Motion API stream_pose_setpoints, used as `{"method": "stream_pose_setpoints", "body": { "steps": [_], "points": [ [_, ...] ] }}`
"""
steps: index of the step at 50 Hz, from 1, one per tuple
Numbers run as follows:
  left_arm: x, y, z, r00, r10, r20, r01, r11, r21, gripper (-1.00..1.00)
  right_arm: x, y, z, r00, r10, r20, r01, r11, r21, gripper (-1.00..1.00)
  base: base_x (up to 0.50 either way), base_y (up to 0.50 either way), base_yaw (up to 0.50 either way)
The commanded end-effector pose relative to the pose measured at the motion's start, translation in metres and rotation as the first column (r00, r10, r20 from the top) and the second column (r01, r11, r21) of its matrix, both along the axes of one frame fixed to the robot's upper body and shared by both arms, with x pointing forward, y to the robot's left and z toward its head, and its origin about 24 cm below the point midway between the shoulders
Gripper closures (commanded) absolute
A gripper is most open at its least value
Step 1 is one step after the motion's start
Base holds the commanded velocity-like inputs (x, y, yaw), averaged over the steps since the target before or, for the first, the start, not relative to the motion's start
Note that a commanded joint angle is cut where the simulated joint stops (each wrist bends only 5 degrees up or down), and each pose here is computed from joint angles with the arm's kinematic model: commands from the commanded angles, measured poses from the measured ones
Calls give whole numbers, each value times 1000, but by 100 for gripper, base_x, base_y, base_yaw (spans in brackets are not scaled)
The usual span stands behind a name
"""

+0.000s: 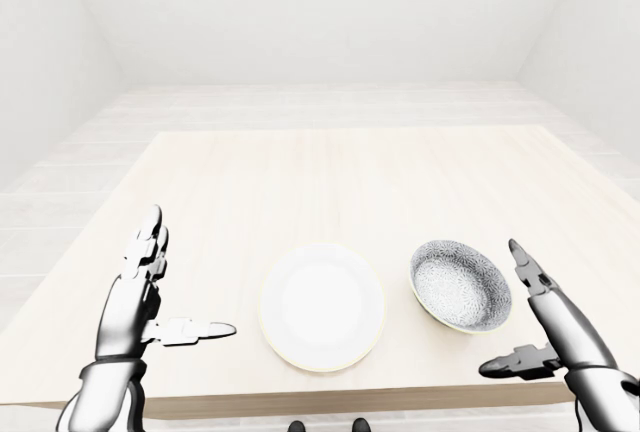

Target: Put the bowl on the plate.

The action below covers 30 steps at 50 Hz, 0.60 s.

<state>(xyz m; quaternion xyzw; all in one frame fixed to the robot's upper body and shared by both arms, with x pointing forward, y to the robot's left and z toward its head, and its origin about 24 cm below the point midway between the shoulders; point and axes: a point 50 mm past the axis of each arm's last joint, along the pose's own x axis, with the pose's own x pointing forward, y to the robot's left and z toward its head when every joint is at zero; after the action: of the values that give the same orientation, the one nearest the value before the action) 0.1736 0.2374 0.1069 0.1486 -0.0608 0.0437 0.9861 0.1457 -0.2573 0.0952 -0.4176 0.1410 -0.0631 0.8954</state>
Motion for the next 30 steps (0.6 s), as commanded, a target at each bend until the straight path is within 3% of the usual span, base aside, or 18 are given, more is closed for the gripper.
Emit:
{"method": "stream_pose_setpoints", "body": {
  "steps": [1, 30],
  "points": [
    [0, 0, -2, 1000, 1, -5, -1, 1000, -8, -100, -6, -3, -9, 997, -32, -65, 31, 999, -27, -100, 0, 0, 0],
    [2, 0, -10, 999, 4, -45, -4, 1000, -7, -100, 17, 15, 1, 995, 64, -71, -80, 963, -258, -100, 0, 0, 0]
  ]
}}
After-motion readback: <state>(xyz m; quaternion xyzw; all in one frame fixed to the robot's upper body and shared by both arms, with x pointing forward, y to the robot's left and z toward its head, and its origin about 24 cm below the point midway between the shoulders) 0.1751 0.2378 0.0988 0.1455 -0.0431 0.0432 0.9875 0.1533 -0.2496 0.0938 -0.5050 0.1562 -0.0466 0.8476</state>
